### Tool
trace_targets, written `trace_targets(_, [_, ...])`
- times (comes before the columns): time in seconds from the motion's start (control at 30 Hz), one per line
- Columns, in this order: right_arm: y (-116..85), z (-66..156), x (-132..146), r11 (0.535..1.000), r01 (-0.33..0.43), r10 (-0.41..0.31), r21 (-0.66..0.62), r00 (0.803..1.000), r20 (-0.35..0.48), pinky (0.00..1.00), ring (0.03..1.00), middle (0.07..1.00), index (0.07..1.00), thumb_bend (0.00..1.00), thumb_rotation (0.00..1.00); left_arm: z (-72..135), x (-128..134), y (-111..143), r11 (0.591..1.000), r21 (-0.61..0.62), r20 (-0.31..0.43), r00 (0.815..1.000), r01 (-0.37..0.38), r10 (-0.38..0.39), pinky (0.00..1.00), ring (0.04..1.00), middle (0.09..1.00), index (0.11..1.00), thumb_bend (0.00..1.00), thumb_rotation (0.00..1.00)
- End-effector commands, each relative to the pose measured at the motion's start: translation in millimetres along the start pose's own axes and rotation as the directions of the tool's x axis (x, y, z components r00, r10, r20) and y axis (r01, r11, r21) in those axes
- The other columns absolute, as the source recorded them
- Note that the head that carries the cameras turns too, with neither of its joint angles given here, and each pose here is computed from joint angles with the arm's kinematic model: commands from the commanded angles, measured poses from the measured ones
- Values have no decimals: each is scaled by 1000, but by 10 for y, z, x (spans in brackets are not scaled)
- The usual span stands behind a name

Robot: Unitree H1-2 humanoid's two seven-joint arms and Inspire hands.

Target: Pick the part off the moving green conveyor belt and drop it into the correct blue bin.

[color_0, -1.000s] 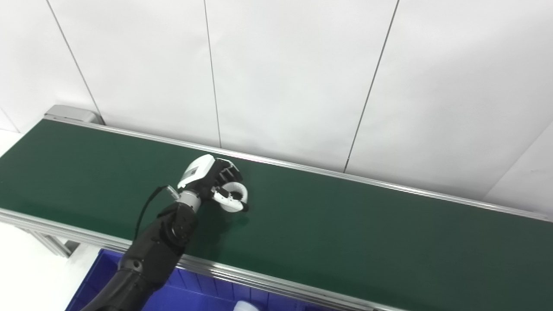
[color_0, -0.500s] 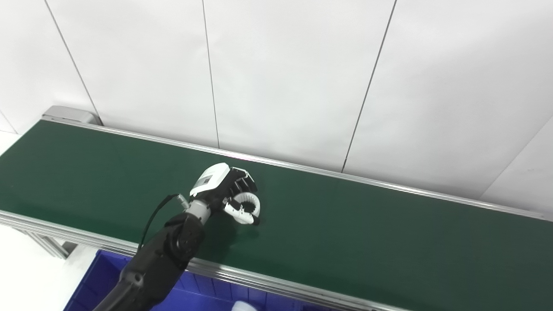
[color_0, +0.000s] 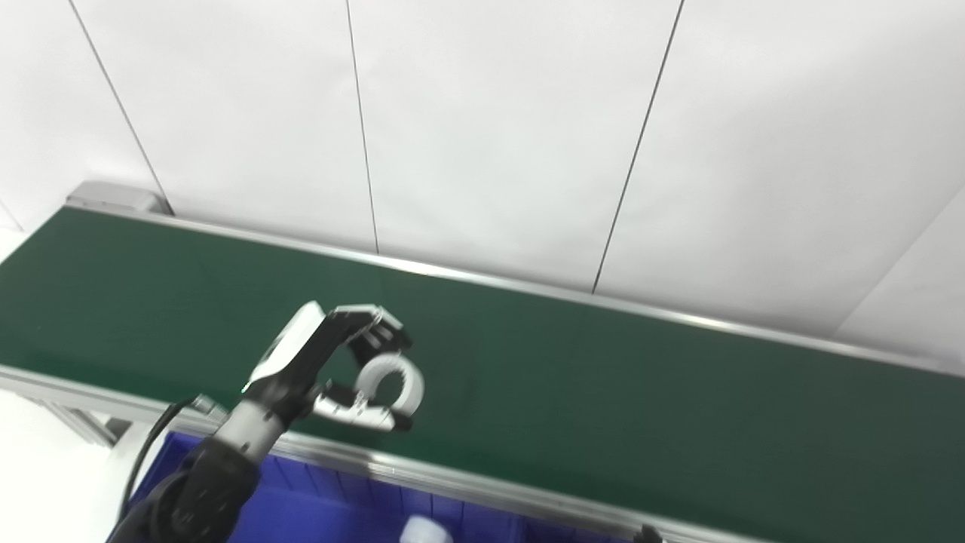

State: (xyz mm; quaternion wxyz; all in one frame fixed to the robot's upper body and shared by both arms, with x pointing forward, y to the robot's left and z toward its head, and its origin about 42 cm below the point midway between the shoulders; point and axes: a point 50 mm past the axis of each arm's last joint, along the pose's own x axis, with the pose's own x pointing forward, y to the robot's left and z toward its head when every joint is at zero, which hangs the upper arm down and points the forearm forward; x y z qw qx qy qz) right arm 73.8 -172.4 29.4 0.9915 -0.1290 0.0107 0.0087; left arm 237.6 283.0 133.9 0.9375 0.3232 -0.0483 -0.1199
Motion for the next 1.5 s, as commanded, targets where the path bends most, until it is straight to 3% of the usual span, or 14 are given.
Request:
trace_targets(0.0, [-4,139,-5,999,4,-6,32,998,69,850,845,899,934,826,532,78,-61,107,1000,20,81,997,-21,19,415,404,491,552,494,0])
trace_targets(0.23, [-77,266,14,1000,-7,5,19,998,65,826,860,893,929,819,508,-234,-405,-139,995,52,12,996,86,-87,452,416,485,549,496,0])
trace_targets(0.57, [-90,400,103,999,10,-13,34,996,91,794,832,867,897,825,466,-436,-380,-577,971,49,-26,972,233,-232,406,397,482,553,494,0])
trace_targets(0.67, [-78,442,108,999,11,-15,54,996,88,802,836,869,898,831,449,-427,-337,-705,949,72,-66,951,306,-302,351,416,502,509,499,0])
trace_targets(0.83, [-70,458,93,998,11,-16,54,997,81,804,836,870,901,828,439,-385,-279,-785,907,134,-127,915,398,-383,393,391,479,561,492,0])
trace_targets(0.9, [-65,462,86,998,11,-15,59,997,75,814,843,872,904,831,437,-378,-258,-798,892,165,-148,905,420,-399,521,584,647,510,504,61])
trace_targets(0.93, [-64,464,84,998,9,-13,55,997,74,814,843,872,904,831,437,-379,-249,-809,875,202,-161,896,440,-413,531,598,660,506,504,66])
trace_targets(0.97, [-63,467,83,999,10,-14,49,997,77,807,846,872,904,826,439,-382,-244,-824,856,248,-175,890,454,-421,769,821,818,744,565,293])
trace_targets(1.03, [-61,470,78,999,10,-13,40,997,77,803,846,872,903,826,442,-362,-241,-834,849,277,-177,892,450,-415,877,901,882,815,585,414])
trace_targets(1.07, [-60,471,75,999,10,-13,38,997,77,796,846,873,904,825,447,-351,-243,-832,858,268,-168,899,437,-405,948,967,956,897,608,589])
trace_targets(1.1, [-59,471,73,999,10,-13,36,997,76,795,846,873,904,825,448,-343,-245,-828,866,259,-161,903,428,-399,960,979,970,911,612,620])
trace_targets(1.2, [-55,469,62,999,9,-12,35,997,70,804,853,880,907,824,451,-320,-282,-796,921,-37,-77,917,389,-390,921,987,997,961,624,788])
trace_targets(1.33, [-47,459,44,999,9,-11,34,998,62,819,860,883,907,829,447,-317,-338,-808,893,-226,69,921,390,-384,954,986,995,968,687,963])
trace_targets(1.47, [-46,434,17,1000,8,-9,18,998,56,814,856,878,908,831,457,-327,-375,-900,852,-359,238,920,381,-311,911,936,948,936,667,976])
